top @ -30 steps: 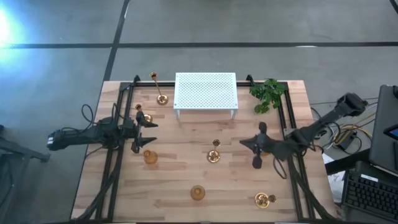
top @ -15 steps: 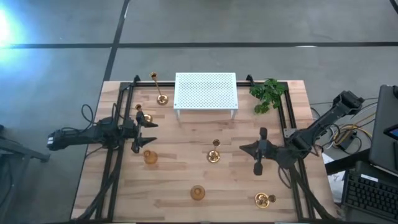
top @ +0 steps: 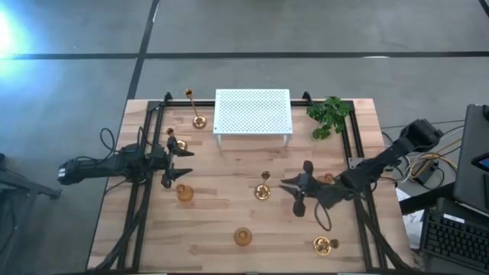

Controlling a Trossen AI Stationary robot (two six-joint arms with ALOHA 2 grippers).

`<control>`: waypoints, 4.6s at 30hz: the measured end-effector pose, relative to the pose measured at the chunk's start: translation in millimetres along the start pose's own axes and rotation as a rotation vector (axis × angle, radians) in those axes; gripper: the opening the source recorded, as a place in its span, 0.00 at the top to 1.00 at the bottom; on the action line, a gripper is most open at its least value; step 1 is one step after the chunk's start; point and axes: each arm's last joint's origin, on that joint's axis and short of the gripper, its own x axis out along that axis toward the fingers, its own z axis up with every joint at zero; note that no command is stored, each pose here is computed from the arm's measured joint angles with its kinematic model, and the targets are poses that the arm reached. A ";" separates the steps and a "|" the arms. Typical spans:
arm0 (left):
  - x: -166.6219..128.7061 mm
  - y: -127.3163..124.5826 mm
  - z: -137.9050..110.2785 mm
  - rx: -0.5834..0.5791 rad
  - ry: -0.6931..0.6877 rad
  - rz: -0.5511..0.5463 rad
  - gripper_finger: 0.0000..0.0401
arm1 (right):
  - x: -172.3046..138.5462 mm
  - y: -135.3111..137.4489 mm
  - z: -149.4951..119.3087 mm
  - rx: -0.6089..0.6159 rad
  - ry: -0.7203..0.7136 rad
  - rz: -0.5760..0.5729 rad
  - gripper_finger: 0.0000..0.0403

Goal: Pick & Place candle stick holders
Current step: Put the large golden candle holder on the shelf

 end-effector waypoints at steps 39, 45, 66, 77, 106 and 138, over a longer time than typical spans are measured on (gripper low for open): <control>0.5 0.1 -0.8 -0.001 0.009 0.002 0.25 | 62.5 14.8 22.7 -0.106 0.022 -0.037 0.93; 0.8 0.2 -1.2 -0.001 0.014 0.003 0.25 | 53.4 11.1 34.5 -0.134 -0.006 -0.034 0.96; 1.3 0.3 -1.9 -0.001 0.023 0.003 0.25 | 4.1 -87.6 176.8 -0.129 -0.169 -0.096 0.97; 1.3 0.3 -2.0 -0.001 0.025 0.003 0.25 | 40.7 -136.6 228.8 -0.196 -0.065 -0.090 0.97; 1.4 0.3 -2.0 -0.002 0.024 0.004 0.25 | 102.3 -289.7 224.4 -0.062 -0.037 -0.151 0.97; 1.4 0.3 -2.0 -0.002 0.024 0.003 0.25 | 102.8 -303.5 221.1 -0.002 -0.039 -0.158 0.97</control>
